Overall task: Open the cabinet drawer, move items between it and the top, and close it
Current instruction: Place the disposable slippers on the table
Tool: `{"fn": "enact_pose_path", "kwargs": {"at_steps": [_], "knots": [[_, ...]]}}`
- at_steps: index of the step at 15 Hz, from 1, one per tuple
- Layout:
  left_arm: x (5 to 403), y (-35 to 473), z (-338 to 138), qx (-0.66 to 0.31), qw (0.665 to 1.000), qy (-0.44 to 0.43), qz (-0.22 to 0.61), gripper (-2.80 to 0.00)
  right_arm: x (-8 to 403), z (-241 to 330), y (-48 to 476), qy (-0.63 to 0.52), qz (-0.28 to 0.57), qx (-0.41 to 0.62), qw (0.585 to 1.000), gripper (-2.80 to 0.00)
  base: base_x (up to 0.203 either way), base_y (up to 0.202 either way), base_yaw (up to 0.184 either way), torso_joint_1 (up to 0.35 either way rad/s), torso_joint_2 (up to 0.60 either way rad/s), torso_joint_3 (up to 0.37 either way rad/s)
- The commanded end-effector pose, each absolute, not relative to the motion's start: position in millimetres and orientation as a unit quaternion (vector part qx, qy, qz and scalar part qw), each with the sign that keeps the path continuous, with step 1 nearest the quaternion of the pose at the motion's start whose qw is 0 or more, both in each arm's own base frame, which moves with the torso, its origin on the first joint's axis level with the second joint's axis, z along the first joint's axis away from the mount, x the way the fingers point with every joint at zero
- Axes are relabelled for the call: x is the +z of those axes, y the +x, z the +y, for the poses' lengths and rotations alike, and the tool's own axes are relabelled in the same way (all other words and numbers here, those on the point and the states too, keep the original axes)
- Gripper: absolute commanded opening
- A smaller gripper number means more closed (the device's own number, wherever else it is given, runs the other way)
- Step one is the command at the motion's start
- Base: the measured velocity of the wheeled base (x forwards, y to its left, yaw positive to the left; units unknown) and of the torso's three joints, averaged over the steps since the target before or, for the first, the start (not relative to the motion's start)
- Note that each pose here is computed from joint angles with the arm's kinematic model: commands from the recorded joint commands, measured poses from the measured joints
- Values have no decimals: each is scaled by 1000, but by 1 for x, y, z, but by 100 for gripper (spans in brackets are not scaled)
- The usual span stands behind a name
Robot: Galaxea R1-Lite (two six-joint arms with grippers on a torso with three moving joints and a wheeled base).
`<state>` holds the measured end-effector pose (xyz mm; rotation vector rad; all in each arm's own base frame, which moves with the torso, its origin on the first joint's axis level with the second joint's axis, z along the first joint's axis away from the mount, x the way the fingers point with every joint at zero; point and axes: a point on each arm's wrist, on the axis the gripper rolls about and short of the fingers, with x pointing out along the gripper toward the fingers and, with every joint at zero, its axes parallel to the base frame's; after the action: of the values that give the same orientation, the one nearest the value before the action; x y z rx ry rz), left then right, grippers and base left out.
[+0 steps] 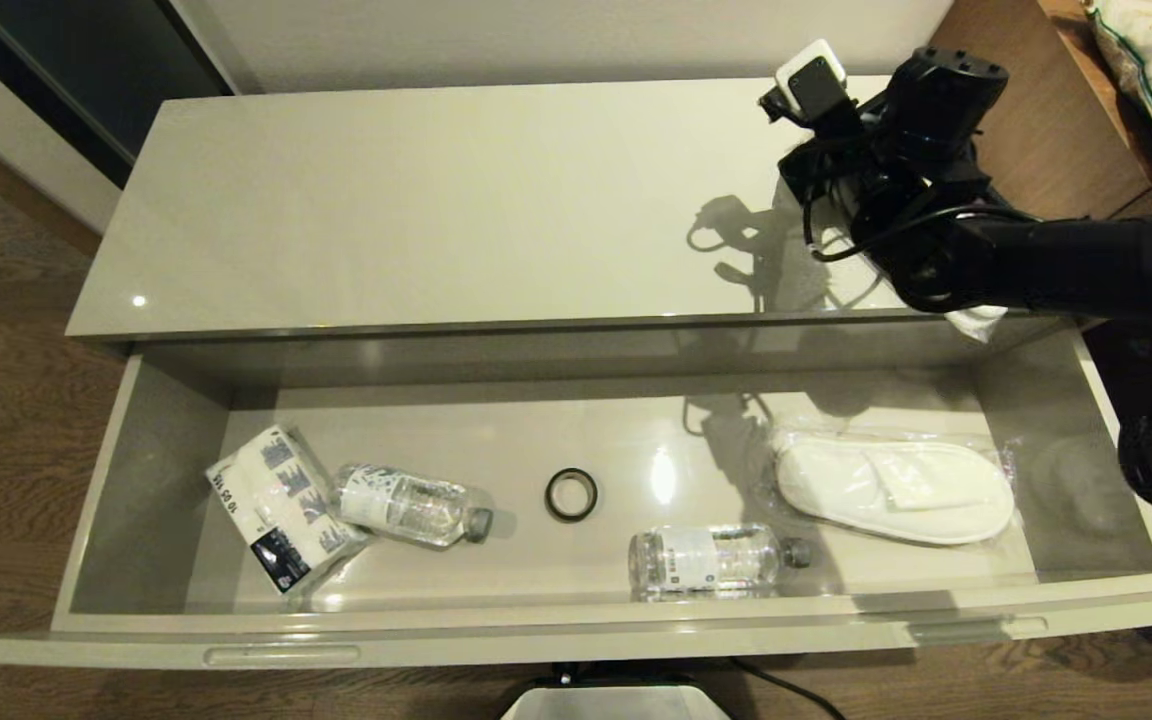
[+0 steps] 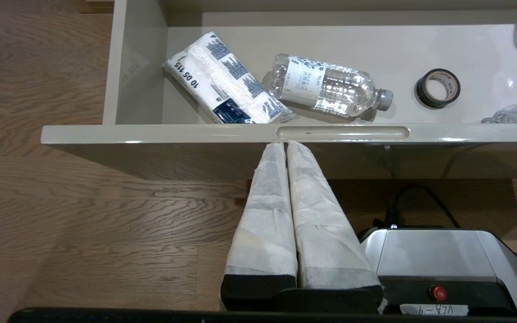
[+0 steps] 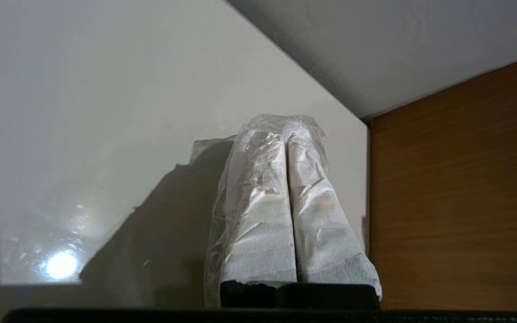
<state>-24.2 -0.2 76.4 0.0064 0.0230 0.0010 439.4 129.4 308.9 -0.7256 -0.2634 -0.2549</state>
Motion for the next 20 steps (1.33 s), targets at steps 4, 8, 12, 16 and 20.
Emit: {"fn": "enact_pose_path", "kwargs": {"at_steps": [4,8,12,16,20], "knots": [[76,-24,0,1,1000,3,11,-280,301,124,448,-363,-133,-142,911,0,0,0,0,0,0,0],[76,-24,0,1,1000,3,12,-280,317,130,434,-361,-141,-132,913,0,0,0,0,0,0,0],[76,-24,0,1,1000,3,12,-280,336,146,411,-359,-137,-107,917,0,0,0,0,0,0,0],[76,-24,0,1,1000,3,12,-280,361,184,360,-335,-102,-61,935,0,0,0,0,0,0,0],[76,-24,0,1,1000,3,12,-280,351,196,312,-321,65,-6,945,0,0,0,0,0,0,0]]}}
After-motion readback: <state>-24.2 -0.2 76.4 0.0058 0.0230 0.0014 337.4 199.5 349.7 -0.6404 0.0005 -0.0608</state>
